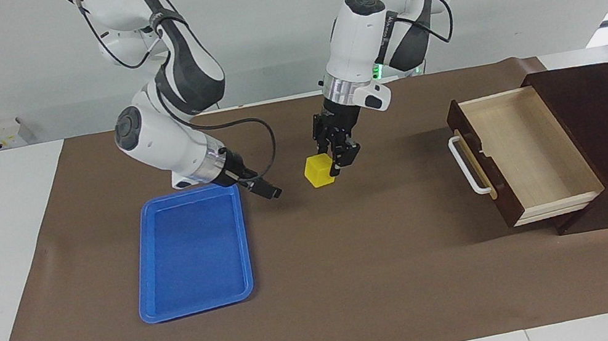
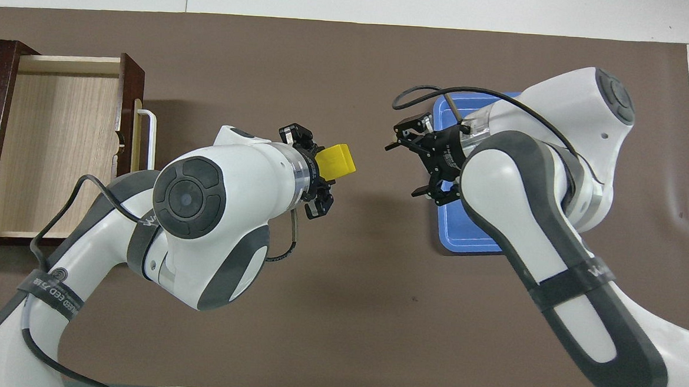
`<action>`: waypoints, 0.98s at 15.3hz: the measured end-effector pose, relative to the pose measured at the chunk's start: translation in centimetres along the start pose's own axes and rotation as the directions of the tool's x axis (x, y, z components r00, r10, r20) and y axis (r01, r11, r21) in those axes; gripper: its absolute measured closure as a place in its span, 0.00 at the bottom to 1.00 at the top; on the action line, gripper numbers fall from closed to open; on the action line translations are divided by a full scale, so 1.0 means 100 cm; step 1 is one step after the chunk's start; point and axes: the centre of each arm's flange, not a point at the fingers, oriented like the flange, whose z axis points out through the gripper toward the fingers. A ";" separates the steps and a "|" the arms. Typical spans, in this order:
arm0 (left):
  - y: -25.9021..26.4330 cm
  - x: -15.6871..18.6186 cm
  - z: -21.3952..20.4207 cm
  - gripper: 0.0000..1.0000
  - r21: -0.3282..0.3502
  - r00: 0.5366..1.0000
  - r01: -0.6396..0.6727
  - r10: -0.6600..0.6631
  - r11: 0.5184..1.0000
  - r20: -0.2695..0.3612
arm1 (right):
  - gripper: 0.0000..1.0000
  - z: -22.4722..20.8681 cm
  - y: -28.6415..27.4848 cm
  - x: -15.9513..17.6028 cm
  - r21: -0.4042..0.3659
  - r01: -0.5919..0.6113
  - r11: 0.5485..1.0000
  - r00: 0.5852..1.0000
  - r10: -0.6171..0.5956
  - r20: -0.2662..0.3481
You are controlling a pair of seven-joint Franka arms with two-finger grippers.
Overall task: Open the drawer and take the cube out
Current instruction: 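Close the right gripper on the yellow cube held by the left gripper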
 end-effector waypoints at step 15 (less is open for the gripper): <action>-0.017 -0.013 0.012 0.45 0.007 1.000 -0.016 0.016 1.000 0.013 | 0.00 0.046 -0.041 -0.027 -0.031 -0.026 0.999 1.000 0.026 -0.010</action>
